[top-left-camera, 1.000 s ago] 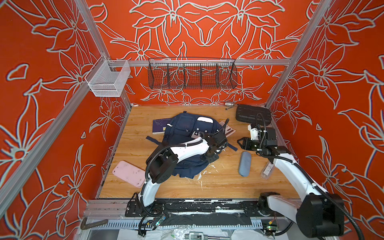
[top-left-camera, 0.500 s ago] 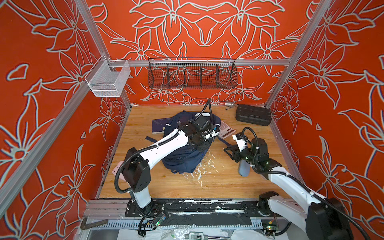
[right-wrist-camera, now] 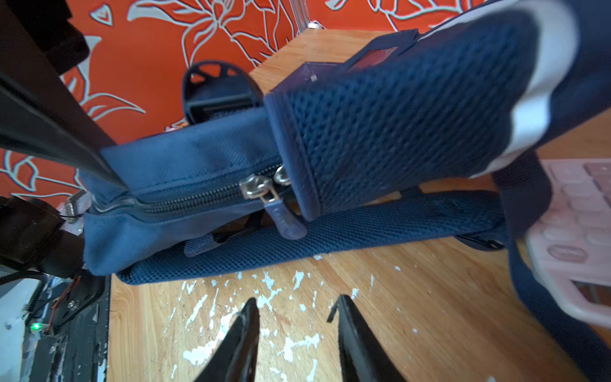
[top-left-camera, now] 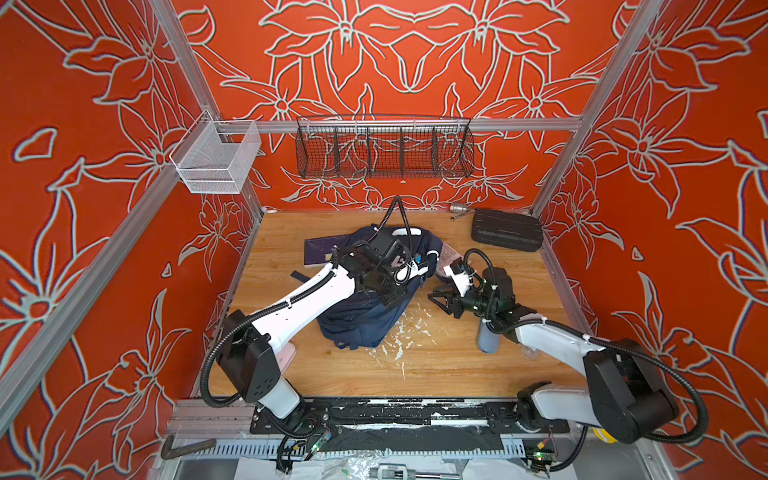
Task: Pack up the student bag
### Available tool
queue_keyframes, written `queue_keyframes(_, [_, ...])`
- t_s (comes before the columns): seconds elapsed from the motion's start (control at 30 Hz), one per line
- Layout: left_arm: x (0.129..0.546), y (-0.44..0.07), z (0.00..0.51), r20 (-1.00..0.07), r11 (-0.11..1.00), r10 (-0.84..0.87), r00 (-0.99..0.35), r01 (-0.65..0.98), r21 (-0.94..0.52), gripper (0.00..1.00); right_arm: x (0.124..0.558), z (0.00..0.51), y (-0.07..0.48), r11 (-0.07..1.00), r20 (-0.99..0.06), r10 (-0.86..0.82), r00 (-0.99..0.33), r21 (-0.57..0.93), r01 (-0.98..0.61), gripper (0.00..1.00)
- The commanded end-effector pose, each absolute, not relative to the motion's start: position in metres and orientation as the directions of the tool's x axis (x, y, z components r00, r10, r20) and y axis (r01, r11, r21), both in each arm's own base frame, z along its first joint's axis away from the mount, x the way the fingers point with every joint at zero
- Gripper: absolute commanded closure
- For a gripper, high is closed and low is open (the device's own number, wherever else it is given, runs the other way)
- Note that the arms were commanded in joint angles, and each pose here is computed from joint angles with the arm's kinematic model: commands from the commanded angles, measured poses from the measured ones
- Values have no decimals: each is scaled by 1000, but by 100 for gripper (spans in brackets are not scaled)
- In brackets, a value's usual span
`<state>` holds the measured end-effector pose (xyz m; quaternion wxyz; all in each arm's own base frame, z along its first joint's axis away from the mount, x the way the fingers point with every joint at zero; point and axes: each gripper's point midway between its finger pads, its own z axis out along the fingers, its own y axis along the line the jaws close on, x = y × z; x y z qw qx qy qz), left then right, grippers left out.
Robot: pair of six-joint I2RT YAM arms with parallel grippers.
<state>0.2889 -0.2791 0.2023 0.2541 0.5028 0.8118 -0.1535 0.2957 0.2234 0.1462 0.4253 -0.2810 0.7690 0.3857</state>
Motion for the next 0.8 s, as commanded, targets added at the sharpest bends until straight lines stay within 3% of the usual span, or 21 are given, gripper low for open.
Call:
queue_keyframes(0.0, [290, -295, 240, -674, 383, 693, -254, 923, 46, 100, 297, 167, 239, 461, -901, -80, -426, 345, -818, 61])
queue_keyframes(0.3, [286, -293, 251, -713, 384, 665, -225, 921, 68, 100, 313, 168, 256, 387, -893, -29, -449, 404, -829, 62])
queue_keyframes(0.53, [290, -294, 249, -712, 402, 660, -239, 913, 66, 100, 306, 183, 262, 319, -926, -38, -375, 344, -883, 62])
queue_keyframes(0.77, [298, -292, 252, -711, 421, 663, -233, 902, 97, 100, 296, 189, 260, 301, -932, -54, -358, 327, -896, 77])
